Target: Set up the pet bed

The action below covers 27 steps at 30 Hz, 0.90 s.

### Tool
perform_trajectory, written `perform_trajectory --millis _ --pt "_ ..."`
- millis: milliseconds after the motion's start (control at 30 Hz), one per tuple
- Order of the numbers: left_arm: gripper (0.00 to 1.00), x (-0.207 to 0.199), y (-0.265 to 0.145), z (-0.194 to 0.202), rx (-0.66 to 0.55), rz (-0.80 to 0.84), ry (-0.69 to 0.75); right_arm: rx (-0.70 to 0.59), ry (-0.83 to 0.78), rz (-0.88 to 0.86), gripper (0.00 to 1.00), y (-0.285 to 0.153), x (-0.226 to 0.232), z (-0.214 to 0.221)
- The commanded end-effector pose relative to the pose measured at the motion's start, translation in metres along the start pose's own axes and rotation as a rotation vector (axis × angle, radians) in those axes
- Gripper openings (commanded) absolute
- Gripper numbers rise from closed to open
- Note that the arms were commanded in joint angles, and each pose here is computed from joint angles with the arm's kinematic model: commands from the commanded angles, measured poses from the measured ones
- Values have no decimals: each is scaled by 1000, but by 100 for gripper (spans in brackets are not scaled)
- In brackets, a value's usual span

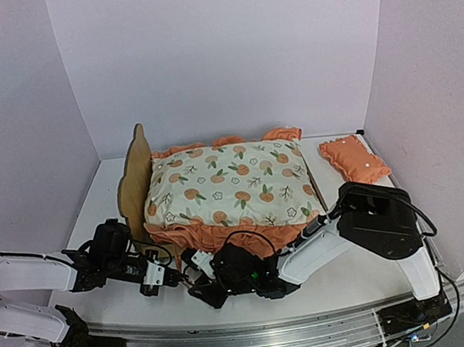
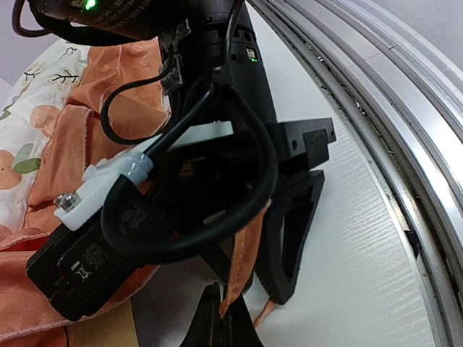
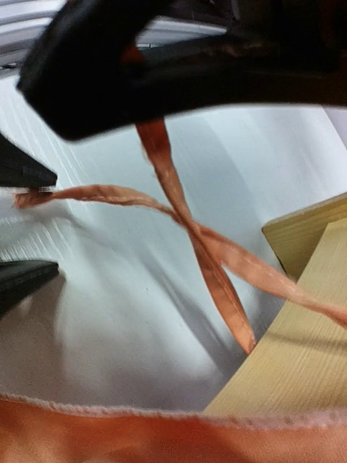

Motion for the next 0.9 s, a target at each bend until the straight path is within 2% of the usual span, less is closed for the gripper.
perform_trajectory --millis 0,33,167,300,433,533,633,767,867 --pt "0 5 -3 -3 2 -28 18 -26 -1 68 25 12 -10 6" --pt "0 5 -4 -3 3 -27 17 -25 0 66 18 13 -10 6" --pt "0 7 -7 -2 9 -22 14 -33 -1 63 1 10 -8 3" --pt "0 -4 -13 2 20 30 44 -71 36 55 0 -1 -8 -15" --pt "1 -25 -15 9 30 109 143 -105 41 28 0 -11 -5 -34" --pt "13 -30 -16 10 30 154 180 -112 35 15 0 -13 -2 -39" --pt "32 -26 -18 11 54 185 190 -117 36 8 0 -16 0 -42" --pt "40 -25 -30 15 92 226 135 -127 38 3 0 -19 3 -47" --pt "44 -20 -38 7 92 218 22 -131 42 -1 0 -20 5 -51"
Point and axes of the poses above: each gripper's point midway between its finger pads, its own y axis out along the fingers, its own x axis along the line the jaws close on, z = x × y, the point moved 9 cm from there along -y, back along the fingers, and after that the axes turned 14 degrees about y, right-handed, at the moved point
